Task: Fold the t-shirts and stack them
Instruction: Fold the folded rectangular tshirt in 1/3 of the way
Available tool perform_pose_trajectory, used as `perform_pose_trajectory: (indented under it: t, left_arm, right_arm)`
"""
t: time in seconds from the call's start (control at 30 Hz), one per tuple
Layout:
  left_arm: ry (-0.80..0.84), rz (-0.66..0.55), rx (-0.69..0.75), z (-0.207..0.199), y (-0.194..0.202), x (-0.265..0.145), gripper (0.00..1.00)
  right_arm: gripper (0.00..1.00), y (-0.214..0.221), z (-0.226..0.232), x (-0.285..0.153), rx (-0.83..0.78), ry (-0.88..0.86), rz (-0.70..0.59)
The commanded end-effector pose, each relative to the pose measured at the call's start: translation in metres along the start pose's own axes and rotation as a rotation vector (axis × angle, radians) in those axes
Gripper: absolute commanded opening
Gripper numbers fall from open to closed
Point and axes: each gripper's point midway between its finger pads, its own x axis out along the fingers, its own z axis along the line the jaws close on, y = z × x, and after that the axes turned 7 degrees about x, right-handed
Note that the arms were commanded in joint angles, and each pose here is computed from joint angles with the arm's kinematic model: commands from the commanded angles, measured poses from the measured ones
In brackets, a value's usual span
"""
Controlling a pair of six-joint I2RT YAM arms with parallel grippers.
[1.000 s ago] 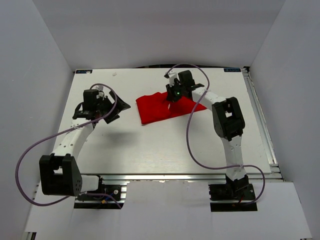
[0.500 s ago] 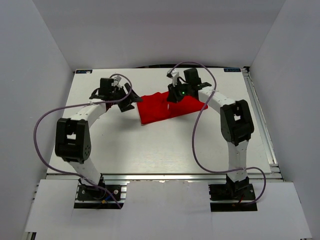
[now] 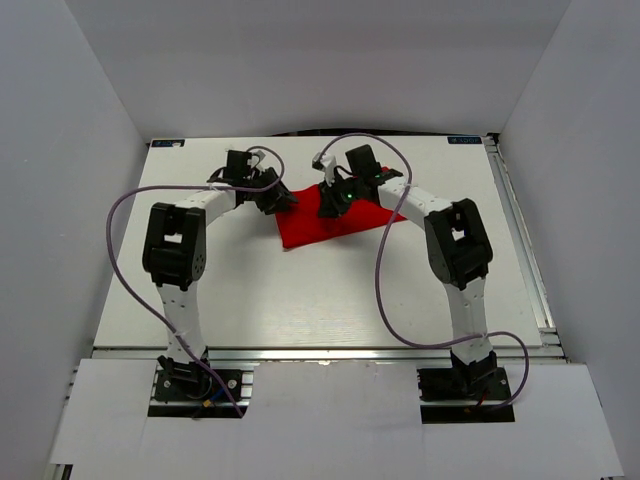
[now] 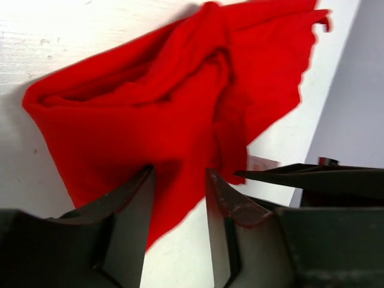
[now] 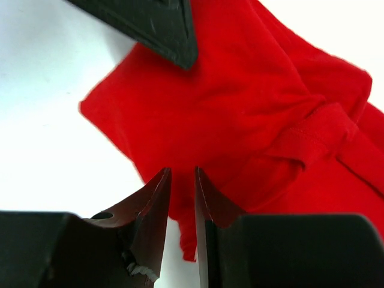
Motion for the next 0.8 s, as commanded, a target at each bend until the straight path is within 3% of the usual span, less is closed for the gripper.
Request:
perform_pose_trajectory:
  t: [0.0,0.4,0.77]
  left_arm:
    - [-0.007,-0.029,0.015,-0.006,-0.012,0.003,0.49]
    - [-0.105,0.018,-0.011,0.030,0.010,0.016,0.44]
    - [-0.154,0.037,-0.028,0.051,0.020,0.023,0.40]
  right_arm:
    - [0.29,-0.009,-0.006,0.008,-0.033,0.043,0.006]
    - [0.26,-0.008,-0.047,0.042,-0.084,0.264,0.051]
    - [0.20,0.003,-0.104,0.012,-0.057,0.469,0.062]
